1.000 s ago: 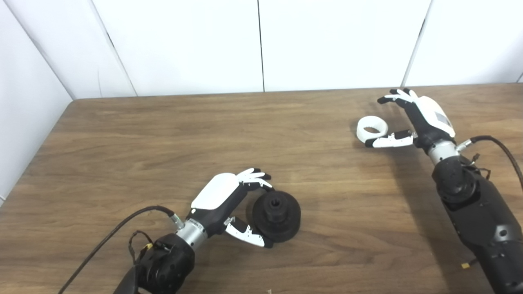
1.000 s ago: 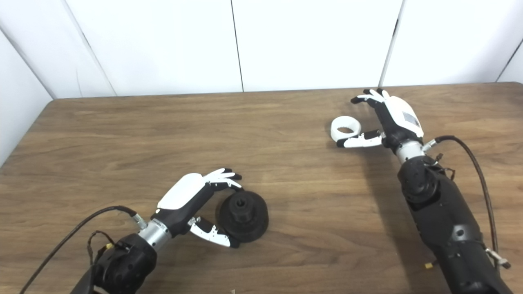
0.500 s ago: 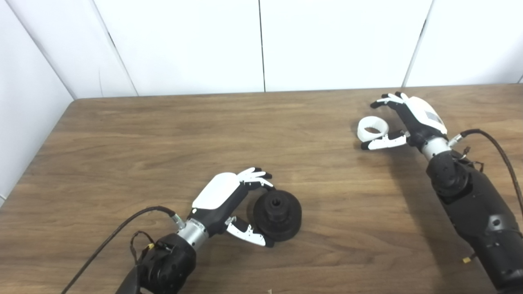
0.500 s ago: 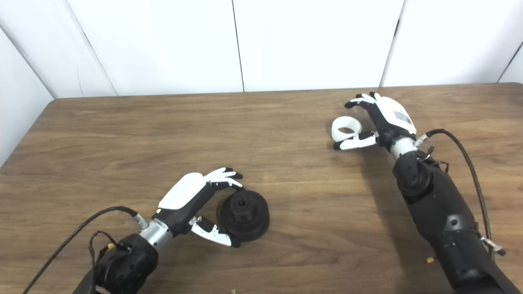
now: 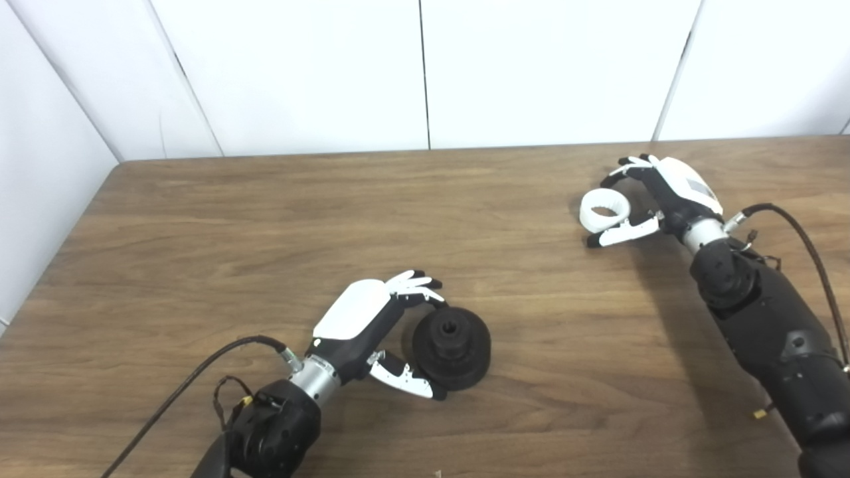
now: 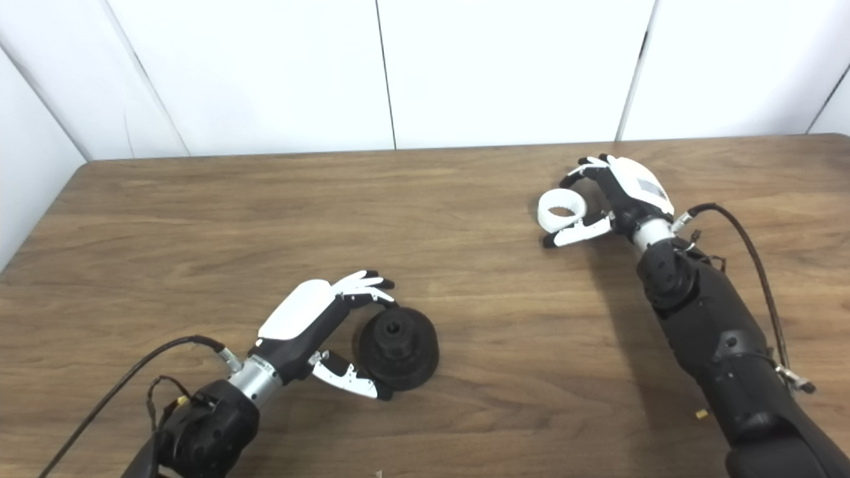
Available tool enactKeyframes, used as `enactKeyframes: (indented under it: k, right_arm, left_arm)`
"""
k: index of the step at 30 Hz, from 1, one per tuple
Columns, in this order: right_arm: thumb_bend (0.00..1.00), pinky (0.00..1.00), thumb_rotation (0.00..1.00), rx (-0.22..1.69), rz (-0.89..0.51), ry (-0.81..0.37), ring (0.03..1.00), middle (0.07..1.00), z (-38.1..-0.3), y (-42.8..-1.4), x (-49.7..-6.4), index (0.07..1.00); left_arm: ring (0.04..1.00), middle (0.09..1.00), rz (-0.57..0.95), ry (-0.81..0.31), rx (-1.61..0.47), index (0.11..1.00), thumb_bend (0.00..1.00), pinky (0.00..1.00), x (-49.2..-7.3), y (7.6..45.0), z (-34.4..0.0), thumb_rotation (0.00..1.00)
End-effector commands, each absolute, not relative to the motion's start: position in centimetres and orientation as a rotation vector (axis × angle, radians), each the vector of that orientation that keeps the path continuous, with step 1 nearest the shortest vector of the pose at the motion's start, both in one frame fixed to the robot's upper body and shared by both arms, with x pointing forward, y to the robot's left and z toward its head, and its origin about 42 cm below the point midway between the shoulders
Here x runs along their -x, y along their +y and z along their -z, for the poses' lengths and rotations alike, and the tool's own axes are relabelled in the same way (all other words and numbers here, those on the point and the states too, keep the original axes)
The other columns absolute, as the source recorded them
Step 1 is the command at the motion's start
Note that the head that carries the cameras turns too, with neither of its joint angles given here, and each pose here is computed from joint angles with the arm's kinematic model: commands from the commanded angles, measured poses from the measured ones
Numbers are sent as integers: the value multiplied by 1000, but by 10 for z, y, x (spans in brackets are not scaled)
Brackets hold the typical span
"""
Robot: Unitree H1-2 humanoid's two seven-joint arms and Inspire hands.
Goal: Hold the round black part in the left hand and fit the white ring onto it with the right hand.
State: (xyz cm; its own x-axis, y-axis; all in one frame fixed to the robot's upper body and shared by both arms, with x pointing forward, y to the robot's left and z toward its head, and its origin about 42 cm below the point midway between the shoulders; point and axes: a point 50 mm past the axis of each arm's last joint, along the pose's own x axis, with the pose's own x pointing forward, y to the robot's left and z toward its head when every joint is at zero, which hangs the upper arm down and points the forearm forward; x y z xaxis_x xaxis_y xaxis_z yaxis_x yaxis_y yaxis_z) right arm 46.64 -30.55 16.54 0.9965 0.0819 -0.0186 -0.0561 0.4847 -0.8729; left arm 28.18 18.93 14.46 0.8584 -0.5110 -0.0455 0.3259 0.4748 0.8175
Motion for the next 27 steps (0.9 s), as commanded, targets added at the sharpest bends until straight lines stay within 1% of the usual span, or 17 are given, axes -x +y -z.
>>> enactKeyframes:
  k: [1, 5, 13, 16, 17, 18, 19, 20, 22, 27]
  right_arm:
    - [947, 1000, 341, 1073, -56, -106, 998, 911, -193, -306, -481, 667]
    - [931, 1000, 368, 1059, -53, -109, 1000, 910, -192, -308, -481, 660]
    - [876, 994, 337, 1037, -36, -135, 986, 897, -192, -308, -478, 623]
    - [841, 980, 314, 1027, -32, -144, 980, 892, -192, -309, -476, 593]
    - [771, 979, 280, 1025, -31, -147, 979, 890, -192, -308, -476, 568]
    - [650, 977, 221, 1025, -30, -150, 979, 890, -192, -309, -476, 530]
    - [575, 969, 184, 1022, -29, -154, 977, 887, -192, -309, -475, 507]
    - [550, 960, 171, 1022, -28, -160, 975, 885, -192, -309, -475, 498]
    - [530, 938, 160, 1020, -23, -172, 967, 879, -192, -309, -474, 492]
    - [523, 912, 154, 1023, -18, -182, 956, 865, -191, -311, -474, 489]
  left_arm:
    - [945, 877, 541, -199, -970, 619, 782, 835, -281, 190, -142, 233]
    - [942, 876, 543, -204, -971, 616, 785, 832, -281, 190, -142, 240]
    - [949, 881, 543, -203, -967, 622, 779, 837, -281, 187, -141, 243]
    - [950, 882, 542, -208, -967, 621, 778, 839, -280, 187, -141, 242]
    - [951, 882, 541, -209, -967, 621, 777, 839, -280, 187, -141, 240]
    - [952, 883, 541, -208, -966, 621, 777, 840, -280, 187, -141, 238]
    - [953, 884, 540, -207, -965, 621, 778, 841, -280, 187, -140, 237]
    - [953, 884, 540, -206, -963, 622, 778, 841, -280, 187, -140, 237]
    - [952, 883, 539, -205, -962, 620, 781, 837, -280, 187, -140, 237]
    - [954, 885, 536, -200, -960, 622, 784, 833, -279, 186, -139, 235]
